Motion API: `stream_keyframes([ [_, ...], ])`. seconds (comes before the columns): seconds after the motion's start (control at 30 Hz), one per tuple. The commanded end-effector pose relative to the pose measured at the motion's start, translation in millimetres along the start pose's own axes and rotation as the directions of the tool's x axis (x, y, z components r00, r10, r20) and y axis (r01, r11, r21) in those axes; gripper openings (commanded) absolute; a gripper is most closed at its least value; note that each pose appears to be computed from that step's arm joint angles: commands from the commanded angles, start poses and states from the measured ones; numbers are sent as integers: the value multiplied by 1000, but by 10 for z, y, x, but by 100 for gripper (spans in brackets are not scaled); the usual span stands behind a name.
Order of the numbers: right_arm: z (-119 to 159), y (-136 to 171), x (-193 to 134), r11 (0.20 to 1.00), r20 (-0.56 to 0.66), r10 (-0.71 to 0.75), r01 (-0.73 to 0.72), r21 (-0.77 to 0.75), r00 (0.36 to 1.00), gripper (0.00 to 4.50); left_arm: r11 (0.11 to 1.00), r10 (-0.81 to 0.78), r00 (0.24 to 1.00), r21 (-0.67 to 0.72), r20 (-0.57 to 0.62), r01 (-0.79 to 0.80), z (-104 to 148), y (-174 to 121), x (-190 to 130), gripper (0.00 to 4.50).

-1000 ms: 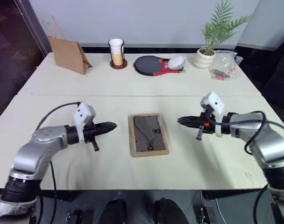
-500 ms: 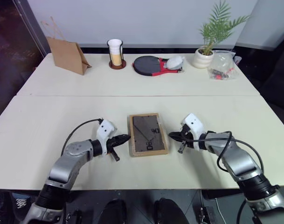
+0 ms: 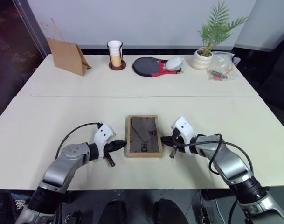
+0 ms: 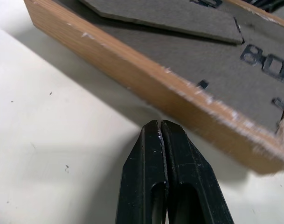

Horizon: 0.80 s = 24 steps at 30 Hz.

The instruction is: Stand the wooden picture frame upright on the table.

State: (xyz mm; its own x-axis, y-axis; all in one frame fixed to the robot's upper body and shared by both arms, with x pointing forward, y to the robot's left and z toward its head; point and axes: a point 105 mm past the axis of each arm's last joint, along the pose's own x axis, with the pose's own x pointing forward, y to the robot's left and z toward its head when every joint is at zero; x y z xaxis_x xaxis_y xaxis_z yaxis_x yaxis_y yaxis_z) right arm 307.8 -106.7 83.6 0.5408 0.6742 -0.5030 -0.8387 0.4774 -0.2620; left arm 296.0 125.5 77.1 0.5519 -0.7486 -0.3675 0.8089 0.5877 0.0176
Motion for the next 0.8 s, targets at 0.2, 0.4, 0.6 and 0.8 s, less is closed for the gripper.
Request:
stream_keyframes([
  [0.2,3,127,28,999,-10,43,-43,-27,999,0,997,-64,998,-31,-7,64,33,-88,-86,4],
  [0.4,-39,-136,-226,997,-43,-26,23,-70,999,0,993,-63,998,-95,3,63,110,56,-314,4],
  [0.6,26,-197,-370,991,-31,-21,16,-133,999,0,906,-104,991,-403,83,129,343,194,-464,198],
  [0.8,-1,-146,-334,984,-61,13,-23,-178,998,0,752,-169,982,-633,86,185,387,182,-433,444],
])
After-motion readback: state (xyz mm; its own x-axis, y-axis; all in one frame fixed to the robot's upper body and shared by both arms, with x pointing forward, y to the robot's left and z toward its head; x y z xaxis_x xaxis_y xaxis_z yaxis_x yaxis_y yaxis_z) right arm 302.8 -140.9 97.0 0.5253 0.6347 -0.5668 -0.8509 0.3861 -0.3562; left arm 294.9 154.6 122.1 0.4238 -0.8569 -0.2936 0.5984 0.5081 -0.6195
